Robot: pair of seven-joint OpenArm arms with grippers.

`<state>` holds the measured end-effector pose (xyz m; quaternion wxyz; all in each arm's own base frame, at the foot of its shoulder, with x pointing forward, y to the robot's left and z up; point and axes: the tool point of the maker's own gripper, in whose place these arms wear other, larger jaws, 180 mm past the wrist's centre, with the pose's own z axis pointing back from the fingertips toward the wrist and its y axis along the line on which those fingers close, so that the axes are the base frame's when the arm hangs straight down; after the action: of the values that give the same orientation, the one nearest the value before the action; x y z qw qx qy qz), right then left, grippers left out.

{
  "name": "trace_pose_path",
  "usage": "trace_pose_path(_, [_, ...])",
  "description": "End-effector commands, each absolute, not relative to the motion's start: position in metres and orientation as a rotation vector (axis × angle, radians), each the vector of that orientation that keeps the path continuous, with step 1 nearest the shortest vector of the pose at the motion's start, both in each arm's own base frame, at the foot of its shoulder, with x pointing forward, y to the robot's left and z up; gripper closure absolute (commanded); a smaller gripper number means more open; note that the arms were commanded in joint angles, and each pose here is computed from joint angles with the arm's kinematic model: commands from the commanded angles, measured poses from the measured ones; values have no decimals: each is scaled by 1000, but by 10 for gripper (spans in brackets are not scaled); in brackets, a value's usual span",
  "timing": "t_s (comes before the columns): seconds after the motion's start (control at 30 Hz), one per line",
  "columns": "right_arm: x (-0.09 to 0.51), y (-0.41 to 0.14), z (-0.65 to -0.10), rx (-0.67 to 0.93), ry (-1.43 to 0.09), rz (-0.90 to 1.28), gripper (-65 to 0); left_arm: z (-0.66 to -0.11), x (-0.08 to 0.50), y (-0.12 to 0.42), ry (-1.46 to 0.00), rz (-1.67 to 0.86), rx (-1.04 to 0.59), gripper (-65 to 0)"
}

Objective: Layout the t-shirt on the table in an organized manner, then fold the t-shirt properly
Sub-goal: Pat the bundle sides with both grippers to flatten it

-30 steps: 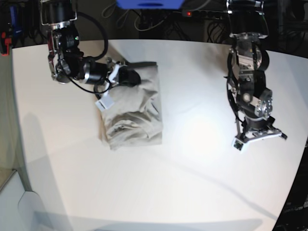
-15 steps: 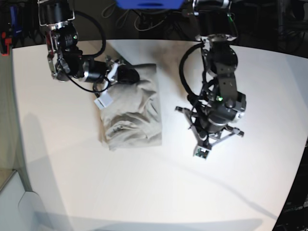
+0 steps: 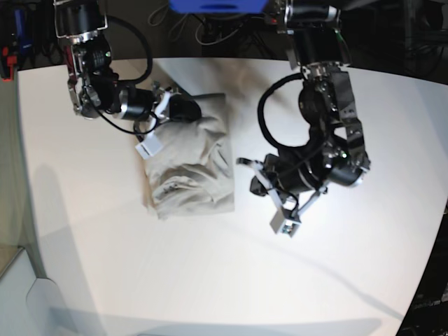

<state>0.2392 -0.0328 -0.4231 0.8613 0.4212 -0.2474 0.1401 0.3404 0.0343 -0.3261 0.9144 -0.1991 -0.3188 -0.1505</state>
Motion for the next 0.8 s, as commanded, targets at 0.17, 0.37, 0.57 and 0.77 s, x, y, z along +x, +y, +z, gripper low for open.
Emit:
trace_pose_path(0.17, [246, -34, -416, 885, -550, 313, 0, -353, 358, 17, -629, -255, -510, -1])
trace_pose_path(0.37, [246, -33, -416, 886, -549, 314, 0, -372, 365, 6, -624, -219, -556, -1])
trace_pose_path(0.57, [246, -33, -416, 885, -548, 315, 0, -379, 388, -1, -669, -171, -595, -1])
trace_pose_path(0.77, [246, -35, -416, 881, -547, 318, 0, -388, 414, -6, -749, -87, -641, -1])
